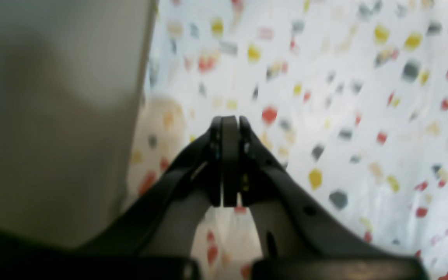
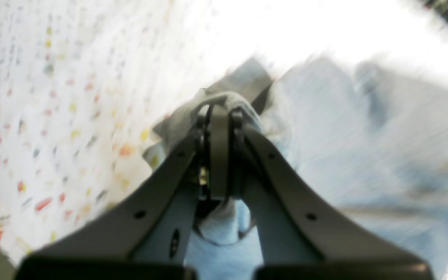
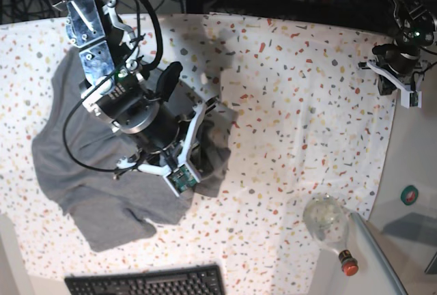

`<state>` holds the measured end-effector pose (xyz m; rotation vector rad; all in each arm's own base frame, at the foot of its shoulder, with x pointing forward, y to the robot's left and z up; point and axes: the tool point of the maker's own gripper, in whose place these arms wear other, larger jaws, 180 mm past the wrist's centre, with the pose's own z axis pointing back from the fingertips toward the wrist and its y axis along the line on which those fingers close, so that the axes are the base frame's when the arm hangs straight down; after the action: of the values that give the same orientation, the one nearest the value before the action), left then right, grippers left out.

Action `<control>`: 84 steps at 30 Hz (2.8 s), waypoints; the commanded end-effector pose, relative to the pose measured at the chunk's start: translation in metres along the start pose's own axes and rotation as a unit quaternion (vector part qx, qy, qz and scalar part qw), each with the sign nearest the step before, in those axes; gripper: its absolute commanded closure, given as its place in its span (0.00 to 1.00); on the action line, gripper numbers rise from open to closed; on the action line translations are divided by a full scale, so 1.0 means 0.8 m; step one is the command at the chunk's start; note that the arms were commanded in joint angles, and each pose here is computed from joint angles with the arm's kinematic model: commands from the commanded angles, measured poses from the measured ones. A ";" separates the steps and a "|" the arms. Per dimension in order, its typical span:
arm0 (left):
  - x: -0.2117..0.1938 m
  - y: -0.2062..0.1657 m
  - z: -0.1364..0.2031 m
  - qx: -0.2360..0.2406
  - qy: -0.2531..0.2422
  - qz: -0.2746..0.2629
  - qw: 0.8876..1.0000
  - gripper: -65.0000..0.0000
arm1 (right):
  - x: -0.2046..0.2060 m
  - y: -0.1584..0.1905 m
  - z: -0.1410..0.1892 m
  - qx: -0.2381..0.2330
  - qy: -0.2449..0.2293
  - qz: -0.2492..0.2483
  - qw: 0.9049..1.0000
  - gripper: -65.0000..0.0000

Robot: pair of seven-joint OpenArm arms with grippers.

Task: Layout the t-shirt on the table in an organized manner, then fold the t-shirt properly
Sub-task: 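Grasp the bunched fabric with the right gripper and pull it flat, then grasp the t-shirt edges with both grippers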

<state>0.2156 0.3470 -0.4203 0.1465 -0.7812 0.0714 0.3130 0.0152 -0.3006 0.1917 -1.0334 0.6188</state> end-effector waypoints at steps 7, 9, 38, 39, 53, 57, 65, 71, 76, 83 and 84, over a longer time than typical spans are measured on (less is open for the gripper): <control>0.042 0.009 -0.004 0.006 -0.040 -0.004 0.999 1.00 | -0.079 0.118 0.036 0.124 0.053 0.012 0.991 1.00; 0.042 0.003 -0.009 0.000 -0.040 0.000 0.999 1.00 | -0.109 0.156 0.036 0.161 0.072 0.006 0.984 1.00; 0.081 -0.323 -0.113 -0.315 0.036 0.134 0.939 0.70 | -0.178 -0.062 0.063 -0.091 0.076 -0.107 0.987 0.58; 0.084 -0.330 -0.117 -0.318 0.041 0.140 0.937 0.70 | -0.183 -0.076 0.069 -0.106 0.078 -0.110 0.985 0.58; 0.072 -0.380 -0.138 -0.311 0.073 0.124 0.939 0.96 | -0.285 -0.199 0.125 -0.289 0.120 -0.269 0.911 0.58; 0.068 -0.349 -0.143 -0.289 0.069 0.156 0.942 1.00 | -0.319 -0.211 0.145 -0.315 0.140 -0.299 0.890 0.53; 0.073 -0.312 -0.123 -0.266 0.024 0.141 0.953 1.00 | -0.350 -0.170 0.160 -0.282 0.136 -0.400 0.861 0.50; 0.061 -0.311 -0.118 -0.264 0.028 0.140 0.954 1.00 | -0.363 -0.120 0.129 -0.223 0.171 -0.410 0.868 0.50; 0.063 -0.310 -0.118 -0.265 0.026 0.139 0.954 1.00 | -0.381 -0.121 0.111 -0.209 0.188 -0.421 0.862 0.50; 0.083 -0.297 -0.113 -0.260 0.017 0.122 0.958 1.00 | -0.389 -0.155 0.118 -0.233 0.182 -0.427 0.854 1.00; 0.092 -0.294 -0.109 -0.259 0.009 0.114 0.959 1.00 | -0.386 -0.163 0.124 -0.242 0.176 -0.427 0.853 1.00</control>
<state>0.3385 0.1234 -0.4716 -0.4429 -0.7072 0.0869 0.1999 -0.2438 -0.4989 0.0992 -0.6072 -0.4215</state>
